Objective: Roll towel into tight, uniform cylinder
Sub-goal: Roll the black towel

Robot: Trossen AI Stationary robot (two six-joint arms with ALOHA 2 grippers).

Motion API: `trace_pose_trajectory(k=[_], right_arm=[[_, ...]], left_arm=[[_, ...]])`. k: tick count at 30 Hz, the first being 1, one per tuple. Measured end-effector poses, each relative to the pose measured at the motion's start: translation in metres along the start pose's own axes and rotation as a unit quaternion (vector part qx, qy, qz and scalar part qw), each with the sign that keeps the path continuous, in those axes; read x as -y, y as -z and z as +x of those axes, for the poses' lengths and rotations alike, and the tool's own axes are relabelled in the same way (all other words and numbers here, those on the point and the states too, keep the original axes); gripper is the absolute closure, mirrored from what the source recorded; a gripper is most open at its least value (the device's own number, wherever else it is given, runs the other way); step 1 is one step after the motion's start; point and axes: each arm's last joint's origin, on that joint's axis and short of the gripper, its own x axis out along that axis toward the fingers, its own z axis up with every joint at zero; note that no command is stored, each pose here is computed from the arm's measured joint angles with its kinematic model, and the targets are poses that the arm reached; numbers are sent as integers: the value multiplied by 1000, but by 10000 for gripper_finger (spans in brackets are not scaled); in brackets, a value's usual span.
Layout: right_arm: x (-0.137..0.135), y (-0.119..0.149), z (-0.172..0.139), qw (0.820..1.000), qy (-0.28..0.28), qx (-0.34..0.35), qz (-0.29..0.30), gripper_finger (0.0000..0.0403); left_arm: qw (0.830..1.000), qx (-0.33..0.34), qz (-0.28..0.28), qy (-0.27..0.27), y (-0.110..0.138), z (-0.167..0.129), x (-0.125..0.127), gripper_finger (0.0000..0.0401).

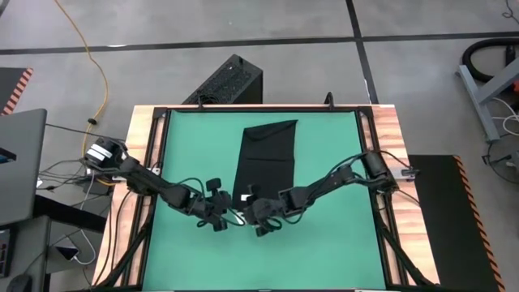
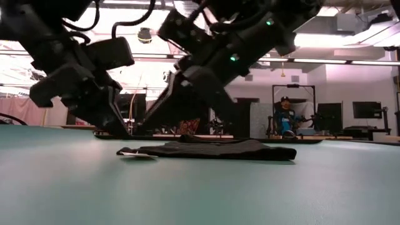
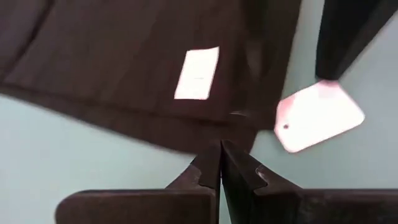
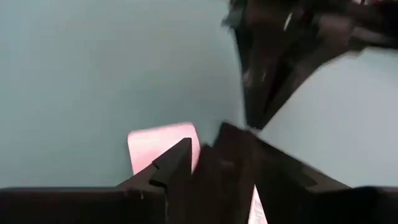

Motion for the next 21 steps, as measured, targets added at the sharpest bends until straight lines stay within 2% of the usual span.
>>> trace_pose_trajectory(k=[8, 15, 21], right_arm=[[-8, 17, 16, 1000, -7, -25, 7, 224], [-2, 22, 19, 999, 8, -34, 23, 232], [-1, 24, 19, 998, 18, -46, 30, 272]], left_arm=[[1000, -9, -3, 3, 5, 8, 3, 401], [1000, -7, -10, 12, 4, 8, 4, 401], [1000, -4, -11, 13, 4, 8, 4, 401]])
